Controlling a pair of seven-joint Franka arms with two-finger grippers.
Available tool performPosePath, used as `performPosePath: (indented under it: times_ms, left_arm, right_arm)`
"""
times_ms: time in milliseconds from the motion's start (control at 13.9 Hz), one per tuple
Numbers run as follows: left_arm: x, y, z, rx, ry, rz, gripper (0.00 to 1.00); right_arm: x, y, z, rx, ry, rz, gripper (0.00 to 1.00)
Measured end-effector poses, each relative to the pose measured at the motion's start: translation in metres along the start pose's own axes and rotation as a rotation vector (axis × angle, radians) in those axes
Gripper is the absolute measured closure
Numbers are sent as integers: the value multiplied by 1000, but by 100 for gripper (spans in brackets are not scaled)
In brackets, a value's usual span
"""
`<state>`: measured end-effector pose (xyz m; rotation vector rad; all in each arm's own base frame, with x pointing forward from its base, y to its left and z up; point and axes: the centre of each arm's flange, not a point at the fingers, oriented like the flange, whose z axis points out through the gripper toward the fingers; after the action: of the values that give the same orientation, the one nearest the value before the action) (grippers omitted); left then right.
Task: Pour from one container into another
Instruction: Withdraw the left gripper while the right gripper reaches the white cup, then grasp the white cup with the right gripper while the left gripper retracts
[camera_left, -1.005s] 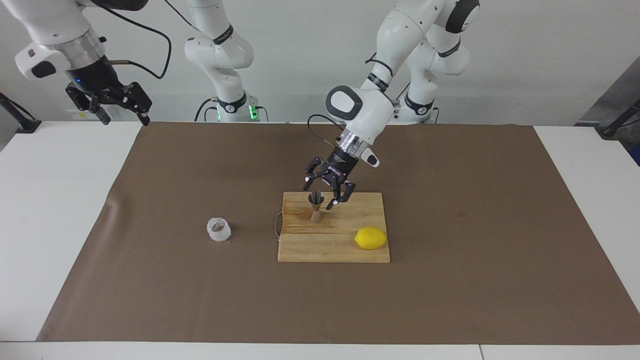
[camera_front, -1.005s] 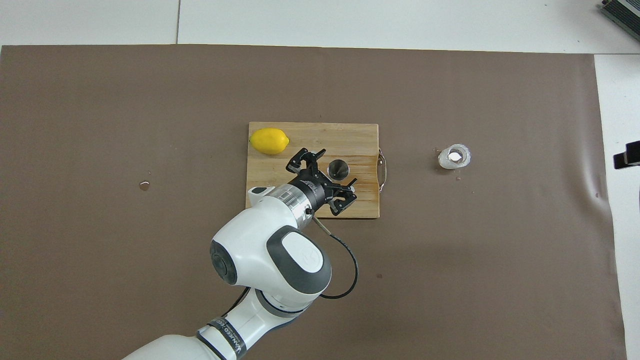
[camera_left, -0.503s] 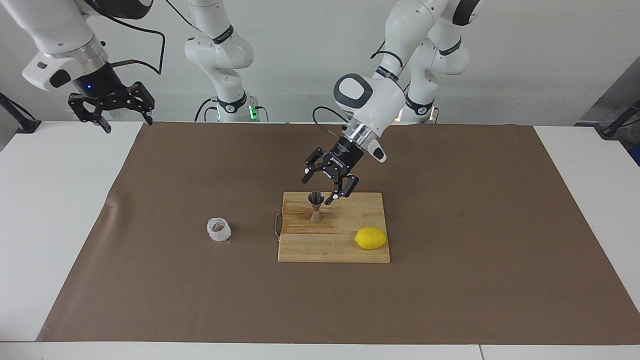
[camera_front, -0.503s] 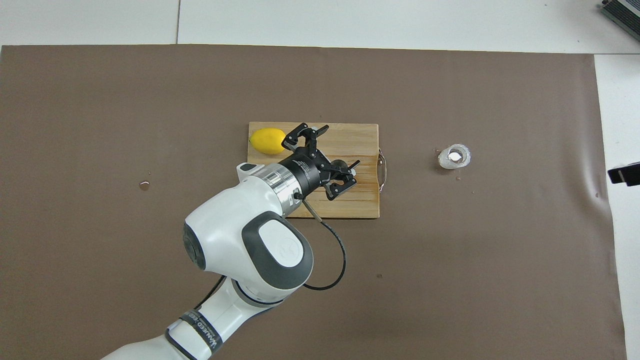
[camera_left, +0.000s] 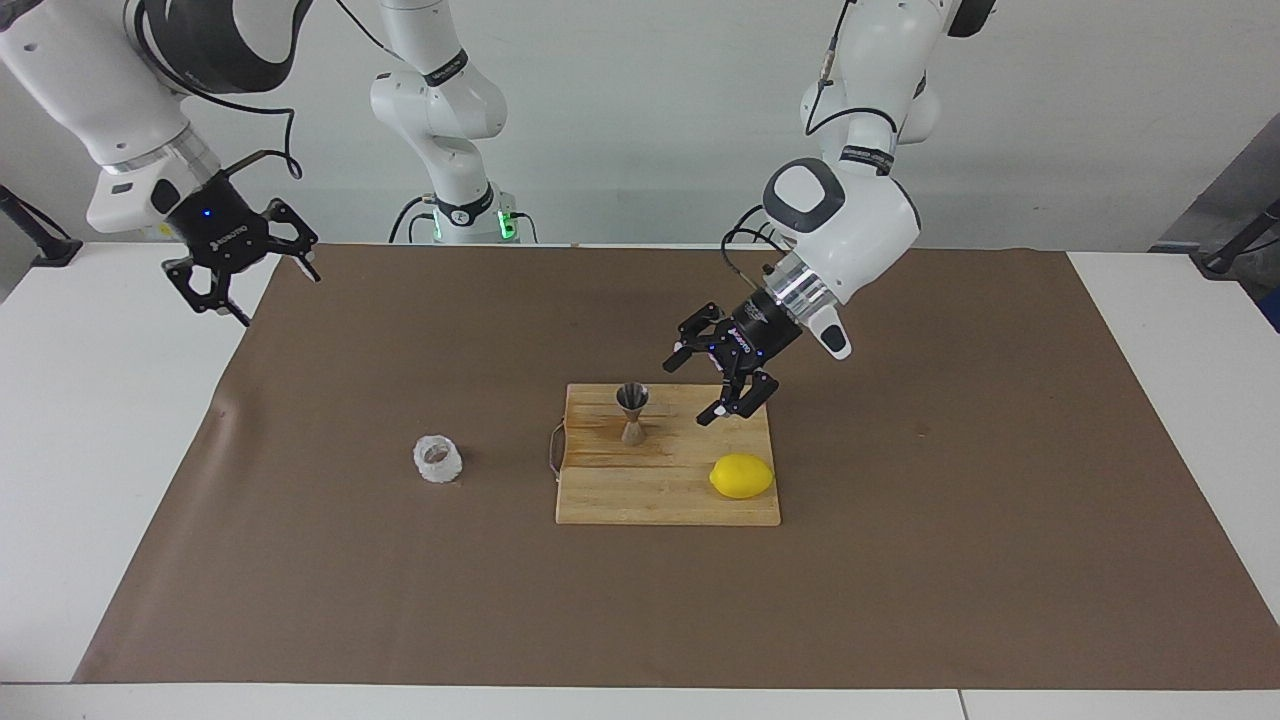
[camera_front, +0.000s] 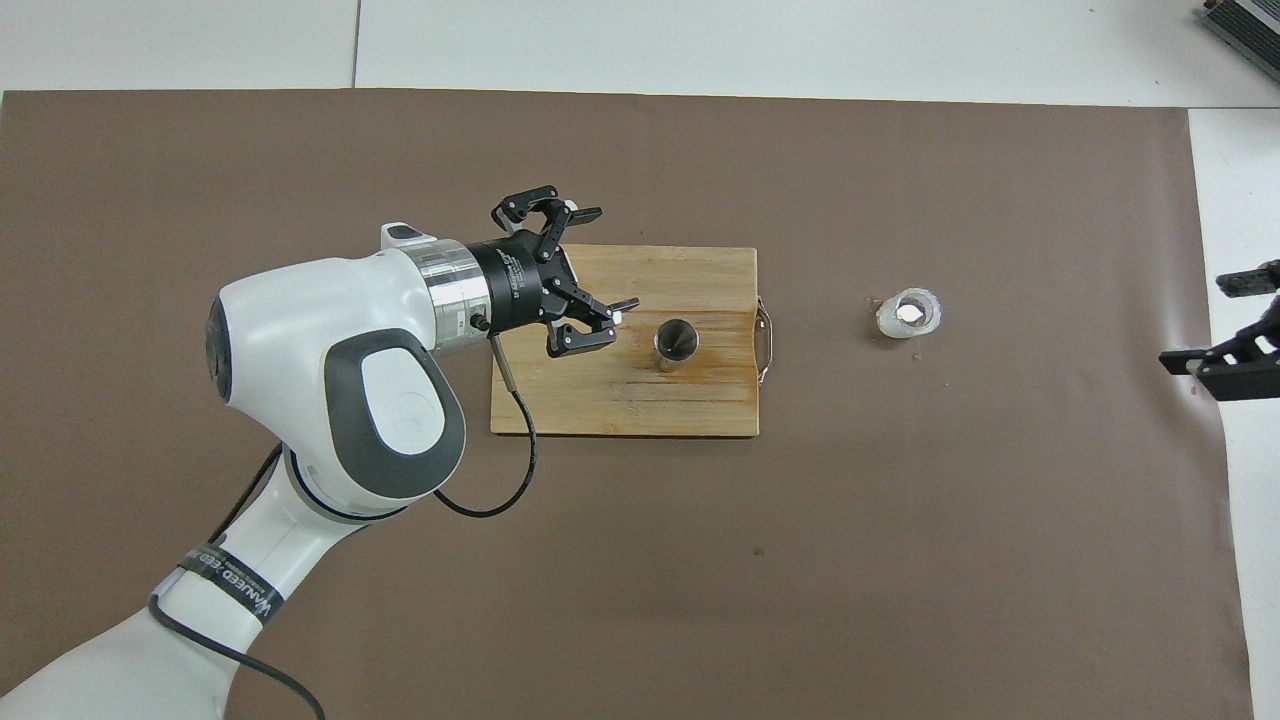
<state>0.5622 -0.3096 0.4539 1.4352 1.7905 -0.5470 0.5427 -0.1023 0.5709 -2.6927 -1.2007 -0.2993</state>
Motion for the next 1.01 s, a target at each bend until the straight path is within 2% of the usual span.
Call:
performPosePath:
  times_ms: [144,359,503,718,790,1005]
  left_arm:
    - [3,3,-4,59,94,132,0]
    - [15,11,-20,141,286,339,0]
    - [23,16,-30,165,412,460,0]
    - [32,22,-38,187,577,637,0]
    - [34,23,-39,199,606,699,0]
    - [42,36,-60,276,628,922,0]
  right_arm:
    - [-3,7,33,64,61,-125,0]
    - [-20,44,108,163,195,-274,0]
    - [-25,60,147,180,220,-319,0]
    - [-22,67,185,204,265,-366,0]
    - [-19,66,197,222,280,-373,0]
    - [-13,65,255,288,417,-400,0]
